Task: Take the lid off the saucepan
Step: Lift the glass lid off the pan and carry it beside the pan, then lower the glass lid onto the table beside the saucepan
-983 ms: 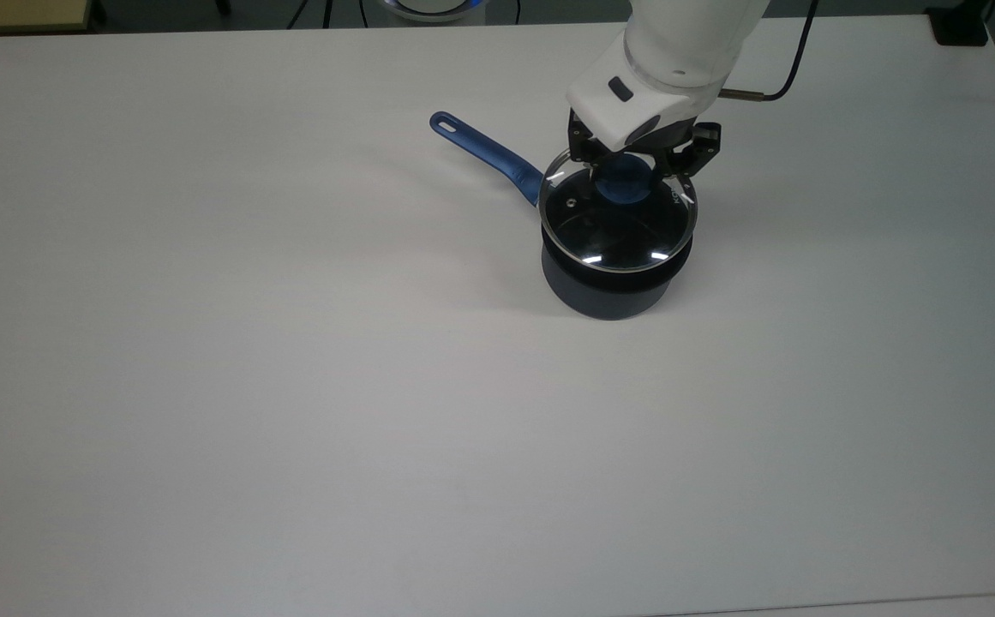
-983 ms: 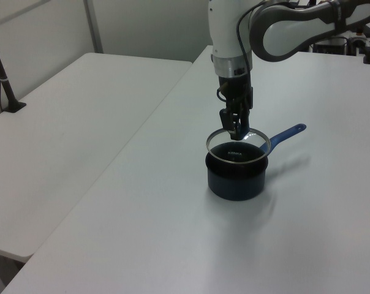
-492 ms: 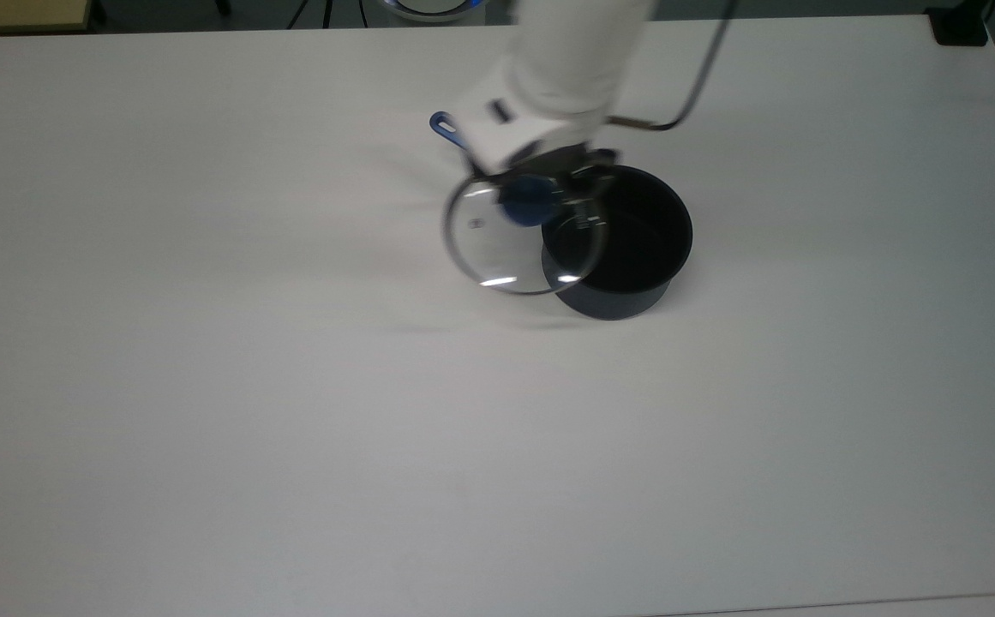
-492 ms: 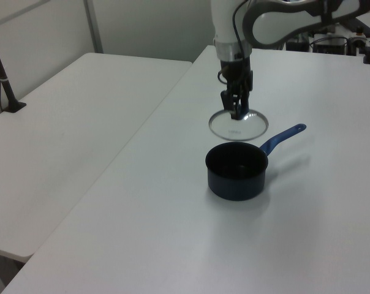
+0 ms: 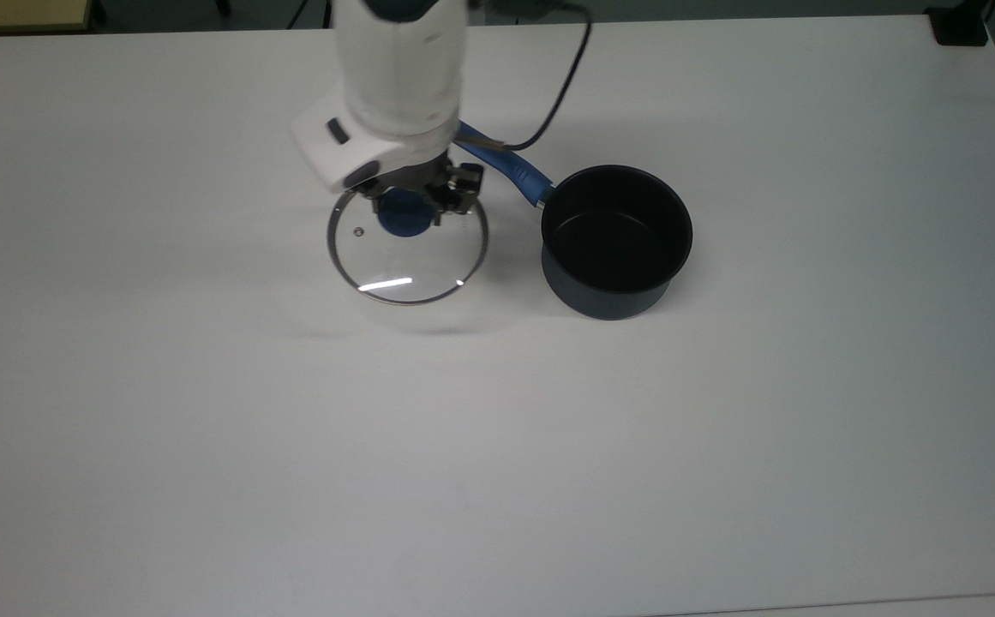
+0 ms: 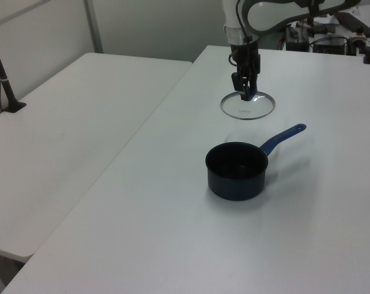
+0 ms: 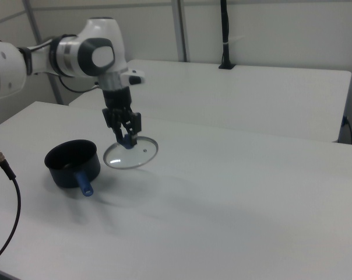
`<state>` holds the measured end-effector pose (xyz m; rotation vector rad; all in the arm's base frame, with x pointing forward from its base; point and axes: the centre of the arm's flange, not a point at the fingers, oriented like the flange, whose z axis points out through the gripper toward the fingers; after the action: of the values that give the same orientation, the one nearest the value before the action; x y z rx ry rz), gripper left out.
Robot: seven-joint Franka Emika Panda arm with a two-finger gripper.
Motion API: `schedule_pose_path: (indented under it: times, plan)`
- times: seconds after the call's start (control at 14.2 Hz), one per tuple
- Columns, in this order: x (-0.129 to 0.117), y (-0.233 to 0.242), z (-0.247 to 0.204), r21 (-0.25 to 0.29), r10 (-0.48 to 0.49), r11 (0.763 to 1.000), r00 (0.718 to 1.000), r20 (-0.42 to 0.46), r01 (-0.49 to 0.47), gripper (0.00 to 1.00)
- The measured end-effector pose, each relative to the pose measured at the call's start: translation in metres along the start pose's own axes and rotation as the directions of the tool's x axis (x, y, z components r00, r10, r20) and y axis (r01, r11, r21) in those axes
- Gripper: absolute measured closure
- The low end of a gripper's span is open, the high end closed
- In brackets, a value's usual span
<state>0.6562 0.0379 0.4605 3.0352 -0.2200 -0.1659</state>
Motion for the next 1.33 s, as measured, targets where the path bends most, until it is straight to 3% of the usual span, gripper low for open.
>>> schedule_pose_path:
  times: [0.42, 1.33]
  plan:
    - [0.013, 0.019, 0.049, -0.005, 0.005, 1.000, 1.000, -0.008, -0.006, 0.39]
    - [0.026, 0.010, 0.102, -0.034, -0.008, 0.999, 0.999, 0.031, 0.009, 0.39]
